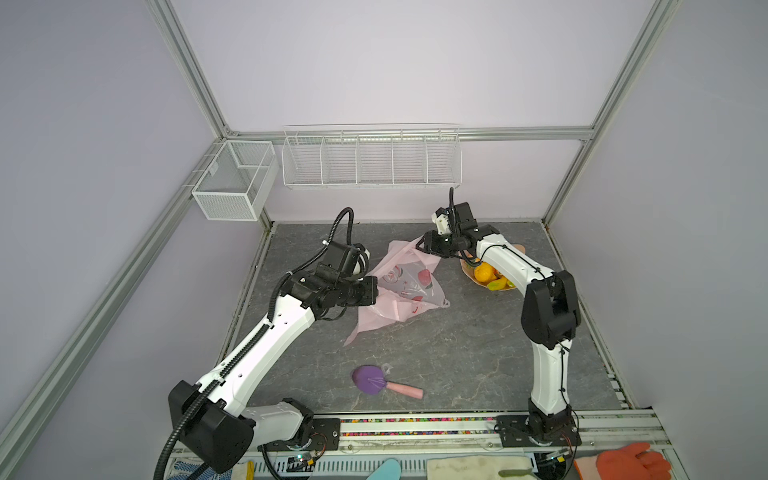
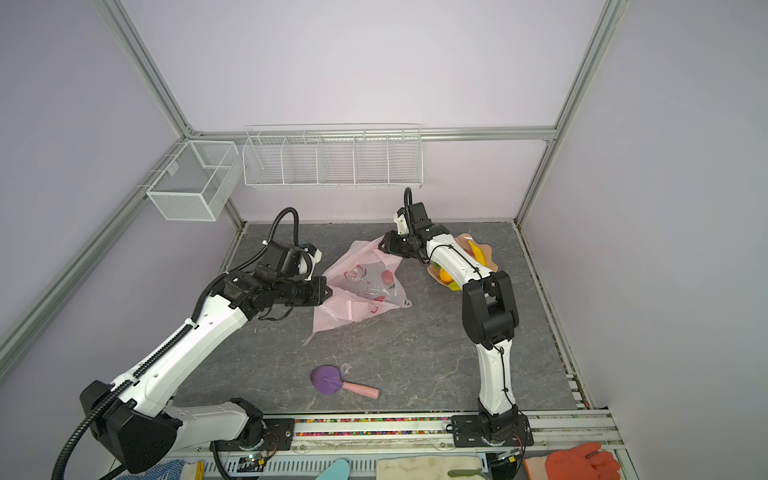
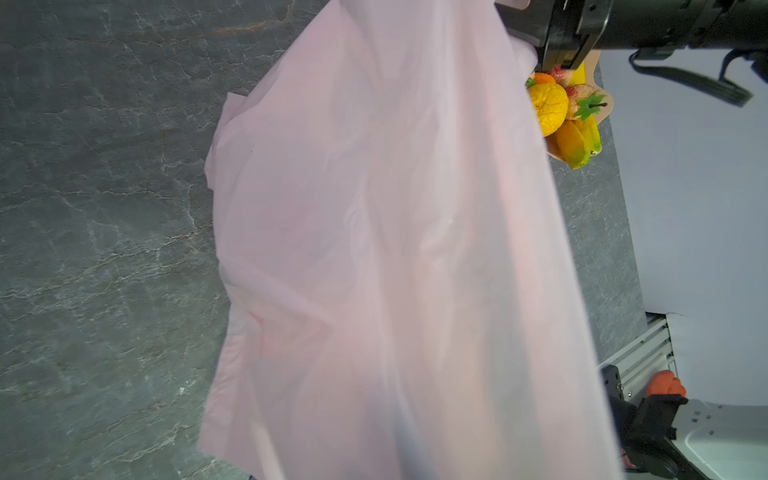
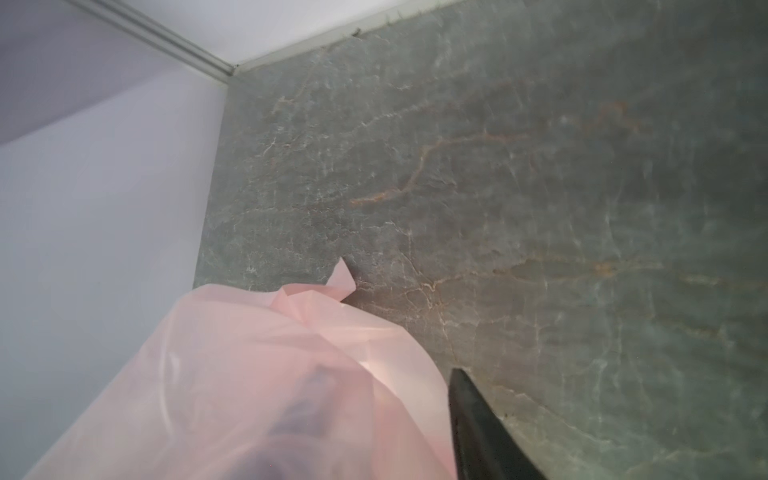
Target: Place the fruits into the plastic bag
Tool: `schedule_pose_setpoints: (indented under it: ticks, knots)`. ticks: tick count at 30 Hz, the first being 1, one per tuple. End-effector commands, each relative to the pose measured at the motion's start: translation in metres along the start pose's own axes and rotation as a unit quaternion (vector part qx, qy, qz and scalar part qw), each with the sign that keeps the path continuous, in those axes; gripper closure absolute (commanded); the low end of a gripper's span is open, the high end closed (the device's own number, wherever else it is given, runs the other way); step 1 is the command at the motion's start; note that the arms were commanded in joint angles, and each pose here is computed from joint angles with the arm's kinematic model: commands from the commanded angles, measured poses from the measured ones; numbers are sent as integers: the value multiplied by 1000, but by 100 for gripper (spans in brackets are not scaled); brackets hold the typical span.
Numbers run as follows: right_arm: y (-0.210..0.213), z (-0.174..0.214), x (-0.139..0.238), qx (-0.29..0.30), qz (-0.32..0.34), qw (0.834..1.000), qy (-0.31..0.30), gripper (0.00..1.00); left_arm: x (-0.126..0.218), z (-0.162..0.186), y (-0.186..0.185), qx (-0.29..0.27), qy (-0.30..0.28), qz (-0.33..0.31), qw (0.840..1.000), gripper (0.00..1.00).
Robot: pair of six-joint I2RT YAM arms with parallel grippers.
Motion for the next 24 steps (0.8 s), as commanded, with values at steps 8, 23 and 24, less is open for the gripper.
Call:
schedule_pose_setpoints:
  ticks: [8,23,24]
  knots:
    - [-26,-32,97,21,61,995,-76,14,-19,-12,0,44,6,-19,999,100]
    - [-49,-22,114,-7,-71,997,-29,10,-5,-26,9,49,22,-77,996,100]
    - [-46,-20,108,-12,-96,995,-6,12,0,-27,9,40,22,-89,995,100]
Point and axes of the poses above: each gripper's point midway between its finger pads, its own x axis back along the fingers, its own y axis along the line the jaws close on, z = x × y, the point moved 7 cm from there along x, back along the fingers, and after that the axes turned 3 degrees about x, right-handed, at the moved point
